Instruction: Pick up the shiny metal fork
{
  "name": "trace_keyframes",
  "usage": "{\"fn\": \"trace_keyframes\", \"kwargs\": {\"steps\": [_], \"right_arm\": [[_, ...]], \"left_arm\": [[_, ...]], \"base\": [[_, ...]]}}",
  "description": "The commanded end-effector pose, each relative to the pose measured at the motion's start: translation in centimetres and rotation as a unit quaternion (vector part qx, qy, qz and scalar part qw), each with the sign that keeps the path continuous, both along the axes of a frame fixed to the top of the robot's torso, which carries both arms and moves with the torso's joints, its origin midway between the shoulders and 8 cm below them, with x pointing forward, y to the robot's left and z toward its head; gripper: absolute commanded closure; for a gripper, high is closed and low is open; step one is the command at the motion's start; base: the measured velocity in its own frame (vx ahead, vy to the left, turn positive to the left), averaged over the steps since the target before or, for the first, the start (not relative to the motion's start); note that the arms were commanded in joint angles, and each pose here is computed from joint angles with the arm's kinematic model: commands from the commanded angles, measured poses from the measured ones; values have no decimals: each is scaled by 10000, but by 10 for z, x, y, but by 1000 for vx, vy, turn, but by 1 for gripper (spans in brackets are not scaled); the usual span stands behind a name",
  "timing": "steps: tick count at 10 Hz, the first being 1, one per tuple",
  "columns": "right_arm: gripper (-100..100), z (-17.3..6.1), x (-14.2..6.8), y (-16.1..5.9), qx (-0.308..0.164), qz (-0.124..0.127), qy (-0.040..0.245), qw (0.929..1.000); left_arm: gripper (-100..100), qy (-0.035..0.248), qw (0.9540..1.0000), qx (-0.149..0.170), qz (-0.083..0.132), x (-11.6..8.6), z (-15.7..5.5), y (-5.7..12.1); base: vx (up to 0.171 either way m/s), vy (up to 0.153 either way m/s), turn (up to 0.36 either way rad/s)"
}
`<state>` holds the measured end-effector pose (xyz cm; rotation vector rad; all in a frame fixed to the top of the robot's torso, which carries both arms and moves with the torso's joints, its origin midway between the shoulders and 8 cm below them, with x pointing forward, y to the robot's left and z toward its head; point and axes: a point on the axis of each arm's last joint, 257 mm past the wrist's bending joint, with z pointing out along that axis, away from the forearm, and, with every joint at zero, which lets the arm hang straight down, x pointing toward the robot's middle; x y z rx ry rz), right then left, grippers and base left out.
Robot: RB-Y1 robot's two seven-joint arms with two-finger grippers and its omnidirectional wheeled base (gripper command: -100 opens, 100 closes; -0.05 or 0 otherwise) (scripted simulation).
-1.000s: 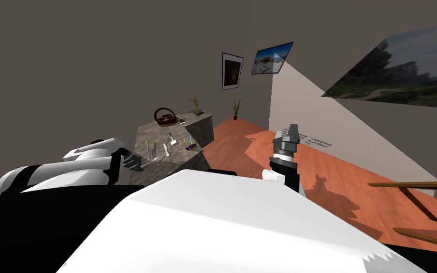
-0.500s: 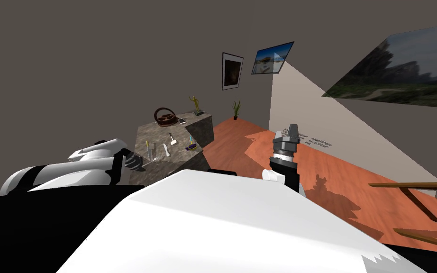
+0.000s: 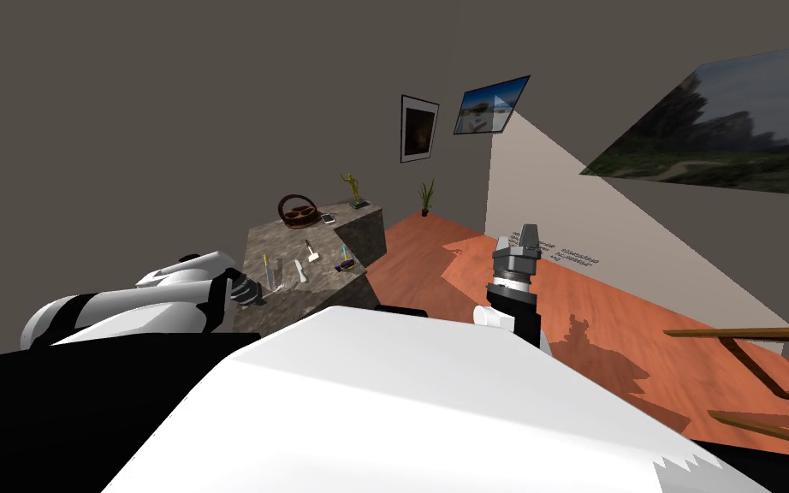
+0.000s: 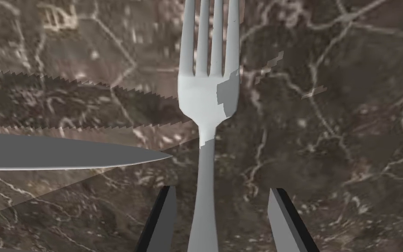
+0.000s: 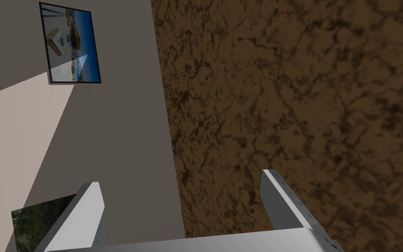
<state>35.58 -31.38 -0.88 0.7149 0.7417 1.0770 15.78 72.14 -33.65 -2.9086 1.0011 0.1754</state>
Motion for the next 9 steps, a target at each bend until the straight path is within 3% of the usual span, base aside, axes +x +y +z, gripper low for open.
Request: {"fn": "trace_keyframes", "kwargs": {"steps": [1,4,5,6,8,9], "right_arm": [[0,0,0,0,0,0,0,10000],[0,0,0,0,0,0,0,10000],[0,0,0,0,0,0,0,10000],[0,0,0,0,0,0,0,10000],[0,0,0,0,0,0,0,10000],[0,0,0,0,0,0,0,10000]], "left_arm": [[100,0,10000,0,0,0,0,0],[100,2,10000,1,-7,0,0,0],[0,2,10000,0,-6,0,0,0],[100,36,10000,-43,66,-7,12,3],[100,90,9998,-121,159,-15,12,1],[100,37,10000,17,20,-6,19,8]], "base": [[0,0,0],[0,0,0],[0,0,0],[5,2,25],[2,-3,8],[1,-2,13]]}}
